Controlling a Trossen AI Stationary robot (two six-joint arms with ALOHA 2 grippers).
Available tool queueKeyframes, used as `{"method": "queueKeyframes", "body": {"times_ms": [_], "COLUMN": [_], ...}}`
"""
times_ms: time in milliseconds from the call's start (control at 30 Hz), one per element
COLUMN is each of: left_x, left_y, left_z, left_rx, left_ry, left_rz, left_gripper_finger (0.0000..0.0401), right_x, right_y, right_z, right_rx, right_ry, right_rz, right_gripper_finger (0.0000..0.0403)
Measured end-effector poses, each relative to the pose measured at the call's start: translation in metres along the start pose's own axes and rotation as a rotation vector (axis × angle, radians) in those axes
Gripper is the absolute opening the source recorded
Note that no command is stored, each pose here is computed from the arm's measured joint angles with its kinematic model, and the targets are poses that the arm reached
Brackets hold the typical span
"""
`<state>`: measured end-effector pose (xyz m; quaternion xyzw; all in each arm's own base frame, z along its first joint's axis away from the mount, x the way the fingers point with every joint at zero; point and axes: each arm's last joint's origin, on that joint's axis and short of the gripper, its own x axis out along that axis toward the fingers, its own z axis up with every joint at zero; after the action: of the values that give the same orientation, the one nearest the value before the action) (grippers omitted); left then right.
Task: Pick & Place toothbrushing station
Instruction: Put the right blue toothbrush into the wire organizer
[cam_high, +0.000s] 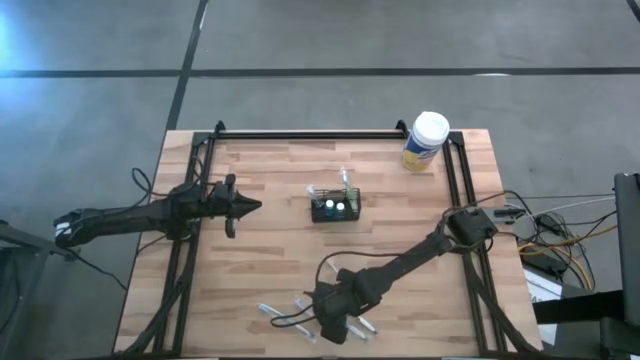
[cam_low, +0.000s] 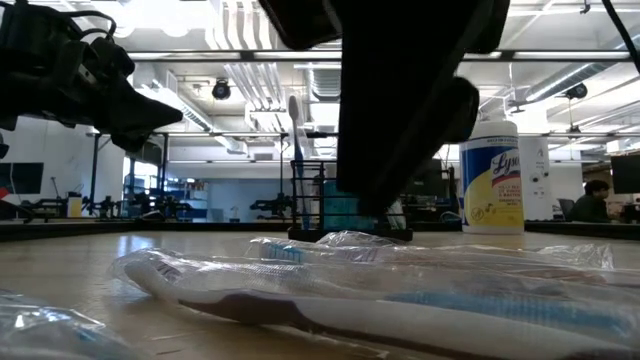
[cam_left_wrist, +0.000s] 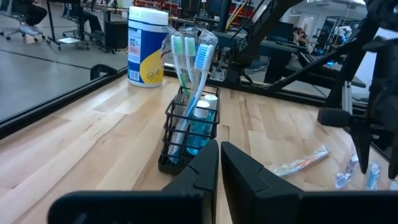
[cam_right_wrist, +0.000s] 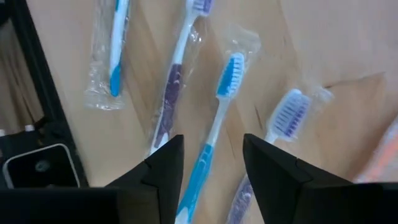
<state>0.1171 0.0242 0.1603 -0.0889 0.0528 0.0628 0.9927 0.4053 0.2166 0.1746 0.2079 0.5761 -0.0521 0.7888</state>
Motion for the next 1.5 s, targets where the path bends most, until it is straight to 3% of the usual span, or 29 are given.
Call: {"method": "queueKeyframes", "body": {"times_ms": [667,1067,1300,1500], "left_x": [0.000,0.000,0.000,0.000], "left_y": [0.000,0.001,0.001,0.001], "left_z": [0.000,-0.004,-0.005,-0.005], "left_rx": [-0.030,-0.080,-0.080,-0.080], "left_ry": [-0.001,0.022,0.022,0.022], "left_rz": [-0.001,0.004,0.004,0.004], "left_gripper_finger": [0.0025,0.0025,0.0025,0.0025], "right_x": [0.026,0.028,0.028,0.015], "right_y": [-0.006,-0.014,-0.017,-0.016], "right_z": [0.001,0.006,0.010,0.013], "right_rx": [-0.098,-0.158,-0.197,-0.229], "right_ry": [0.072,0.092,0.088,0.032], "right_rz": [0.020,0.035,0.035,0.010], "right_gripper_finger": [0.0155,0.0082,0.0015,0.0008]}}
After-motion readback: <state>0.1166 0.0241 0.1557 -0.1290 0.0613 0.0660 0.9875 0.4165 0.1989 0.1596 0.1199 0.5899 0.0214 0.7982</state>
